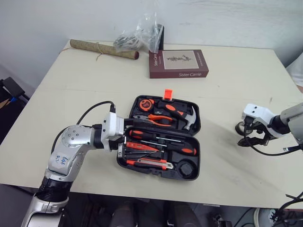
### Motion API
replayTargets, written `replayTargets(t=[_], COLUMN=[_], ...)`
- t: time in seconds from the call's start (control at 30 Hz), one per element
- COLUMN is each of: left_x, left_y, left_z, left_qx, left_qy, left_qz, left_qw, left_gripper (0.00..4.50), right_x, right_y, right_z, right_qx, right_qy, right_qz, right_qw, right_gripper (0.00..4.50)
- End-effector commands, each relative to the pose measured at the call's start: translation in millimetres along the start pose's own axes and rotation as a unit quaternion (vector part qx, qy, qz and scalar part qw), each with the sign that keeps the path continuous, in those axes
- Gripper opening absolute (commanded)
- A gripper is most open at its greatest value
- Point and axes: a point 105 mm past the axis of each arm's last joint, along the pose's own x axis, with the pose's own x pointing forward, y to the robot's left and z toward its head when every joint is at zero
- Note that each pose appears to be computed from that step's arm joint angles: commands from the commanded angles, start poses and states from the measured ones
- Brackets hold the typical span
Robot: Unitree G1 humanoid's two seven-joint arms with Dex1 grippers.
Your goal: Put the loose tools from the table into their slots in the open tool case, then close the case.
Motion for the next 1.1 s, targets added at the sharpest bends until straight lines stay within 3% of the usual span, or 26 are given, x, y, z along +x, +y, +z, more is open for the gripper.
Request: replayTargets(t=[0.03, 0.2, 0.3, 0.4, 0.77, 0.87, 1.1], left_x=[1.0, 3.3, 2.6, -1.2, -21.0, -23.3, -22.2], left_y=[-7.8, -12.6, -14.9, -18.4, -30.1, -29.3, -30.1], left_z=[10.1, 11.1, 12.3, 13.7, -0.6, -3.9, -5.8], left_qx=[0.016, 0.014, 0.016, 0.016, -0.005, 0.001, -0.002], left_qy=[-0.005, -0.011, -0.011, -0.012, 0.037, 0.044, 0.049], left_qz=[-0.046, -0.066, -0.065, -0.072, -0.090, -0.079, -0.066], left_qw=[0.999, 0.998, 0.998, 0.997, 0.995, 0.996, 0.997], left_gripper=[4.50, 4.50, 4.50, 4.50, 4.50, 4.50, 4.50], right_x=[-5.6, -6.4, -23.2, -45.7, -47.7, -31.5, -5.3], right_y=[-8.3, -12.2, 12.7, 57.5, 197.7, 209.2, 193.7], right_z=[4.9, 3.5, 24.5, 51.1, 87.2, 83.4, 84.6], right_qx=[-0.017, -0.047, -0.117, -0.147, -0.270, -0.287, -0.302], right_qy=[0.002, -0.001, -0.062, -0.121, -0.184, -0.167, -0.129], right_qz=[-0.024, -0.034, 0.036, 0.141, 0.352, 0.353, 0.302], right_qw=[1.000, 0.998, 0.991, 0.972, 0.877, 0.875, 0.895], right_gripper=[2.60, 0.04, 0.04, 0.04, 0.04, 0.04, 0.04])
